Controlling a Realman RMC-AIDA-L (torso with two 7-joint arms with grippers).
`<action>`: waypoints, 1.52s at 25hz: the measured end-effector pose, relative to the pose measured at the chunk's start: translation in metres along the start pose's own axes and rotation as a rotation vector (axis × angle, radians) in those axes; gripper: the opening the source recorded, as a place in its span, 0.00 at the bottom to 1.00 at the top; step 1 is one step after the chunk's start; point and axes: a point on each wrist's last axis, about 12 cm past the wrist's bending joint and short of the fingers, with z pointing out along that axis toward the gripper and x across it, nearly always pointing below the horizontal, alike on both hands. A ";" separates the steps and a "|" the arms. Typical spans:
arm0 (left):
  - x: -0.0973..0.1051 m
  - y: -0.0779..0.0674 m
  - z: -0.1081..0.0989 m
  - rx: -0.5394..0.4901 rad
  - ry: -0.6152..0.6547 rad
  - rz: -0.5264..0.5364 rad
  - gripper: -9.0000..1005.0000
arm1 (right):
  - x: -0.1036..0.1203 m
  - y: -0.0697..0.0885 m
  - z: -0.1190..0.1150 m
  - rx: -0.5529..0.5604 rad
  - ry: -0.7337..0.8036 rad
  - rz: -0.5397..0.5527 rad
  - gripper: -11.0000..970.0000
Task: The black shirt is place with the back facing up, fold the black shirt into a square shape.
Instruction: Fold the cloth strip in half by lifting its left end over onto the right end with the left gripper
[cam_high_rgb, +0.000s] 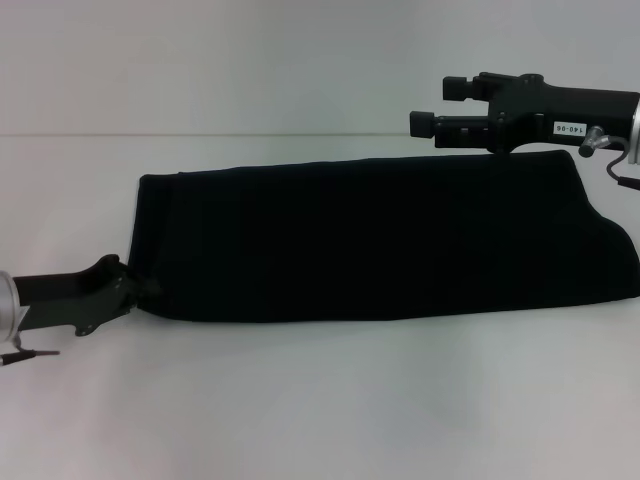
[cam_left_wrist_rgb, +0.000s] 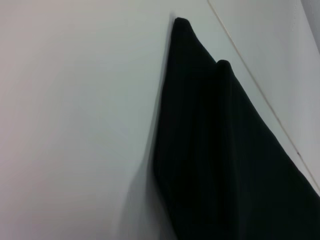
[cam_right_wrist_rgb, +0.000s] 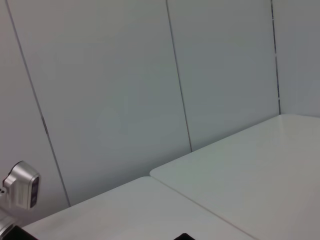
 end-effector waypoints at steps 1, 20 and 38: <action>0.001 0.001 -0.001 0.001 0.002 0.006 0.04 | 0.000 0.000 0.001 -0.002 0.000 0.002 0.93; -0.001 0.036 -0.057 -0.092 -0.076 0.160 0.04 | 0.007 0.010 0.021 -0.015 -0.053 0.070 0.93; -0.026 0.045 -0.119 -0.202 -0.166 0.197 0.04 | 0.010 0.008 0.035 0.010 -0.048 0.077 0.93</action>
